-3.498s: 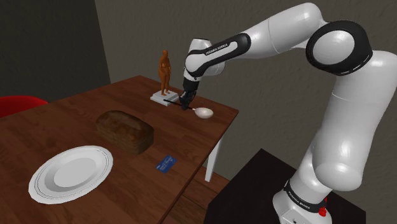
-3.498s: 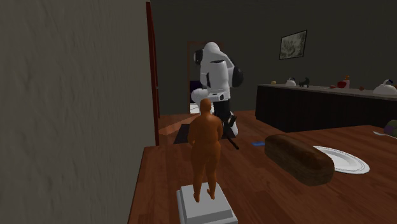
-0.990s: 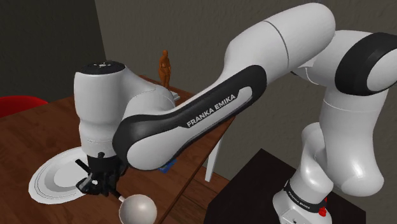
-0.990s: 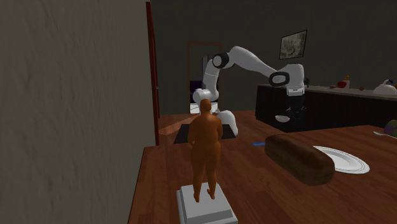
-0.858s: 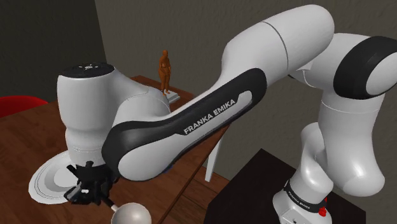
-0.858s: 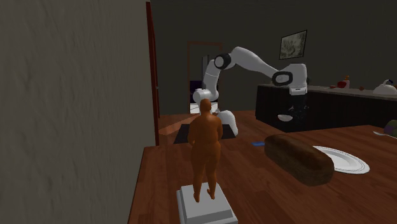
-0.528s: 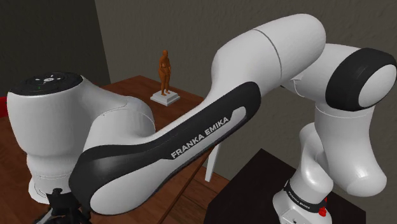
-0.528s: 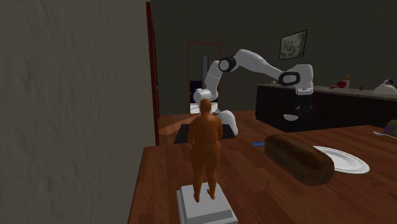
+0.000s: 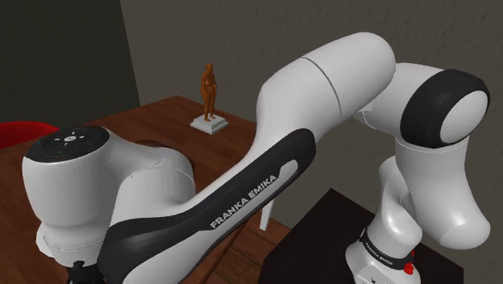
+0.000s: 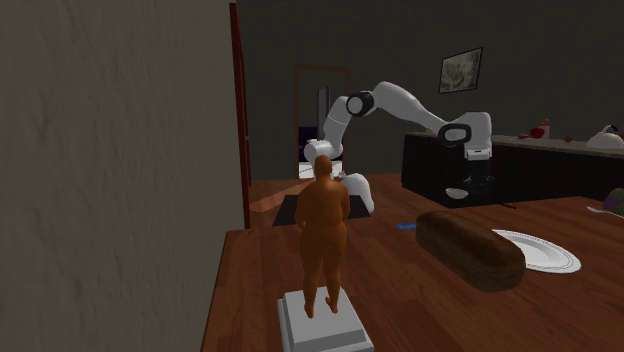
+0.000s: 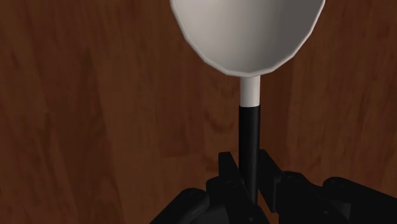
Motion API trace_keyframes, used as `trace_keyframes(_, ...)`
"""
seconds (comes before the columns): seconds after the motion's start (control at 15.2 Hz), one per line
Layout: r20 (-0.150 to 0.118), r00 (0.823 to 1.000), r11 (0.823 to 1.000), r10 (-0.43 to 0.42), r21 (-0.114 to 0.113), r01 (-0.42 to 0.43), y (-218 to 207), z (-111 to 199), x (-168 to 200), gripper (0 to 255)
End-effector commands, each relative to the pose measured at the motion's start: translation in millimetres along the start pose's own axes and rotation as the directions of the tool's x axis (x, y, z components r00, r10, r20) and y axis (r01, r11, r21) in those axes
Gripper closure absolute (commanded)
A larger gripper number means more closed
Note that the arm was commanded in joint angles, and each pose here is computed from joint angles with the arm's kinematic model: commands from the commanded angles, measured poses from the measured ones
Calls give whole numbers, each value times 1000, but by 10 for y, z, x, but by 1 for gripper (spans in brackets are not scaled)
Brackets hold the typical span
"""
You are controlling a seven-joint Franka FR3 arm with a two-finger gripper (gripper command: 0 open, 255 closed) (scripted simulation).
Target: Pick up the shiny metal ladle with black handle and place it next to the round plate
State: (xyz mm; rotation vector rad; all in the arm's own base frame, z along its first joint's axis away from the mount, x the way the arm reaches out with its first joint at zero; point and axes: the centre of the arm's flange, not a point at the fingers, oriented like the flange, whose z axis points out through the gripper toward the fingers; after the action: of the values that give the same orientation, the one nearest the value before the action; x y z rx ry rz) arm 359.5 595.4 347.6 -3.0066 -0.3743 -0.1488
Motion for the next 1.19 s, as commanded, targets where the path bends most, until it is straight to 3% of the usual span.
trace_keyframes(0.0, 0, 1000, 1000, 0, 0, 0, 15, 105, -18, 255)
trace_keyframes(0.59, 0, 1000, 1000, 0, 0, 0, 60, 577, -71, 255)
trace_keyframes(1.12, 0, 1000, 1000, 0, 0, 0, 60, 577, -71, 255)
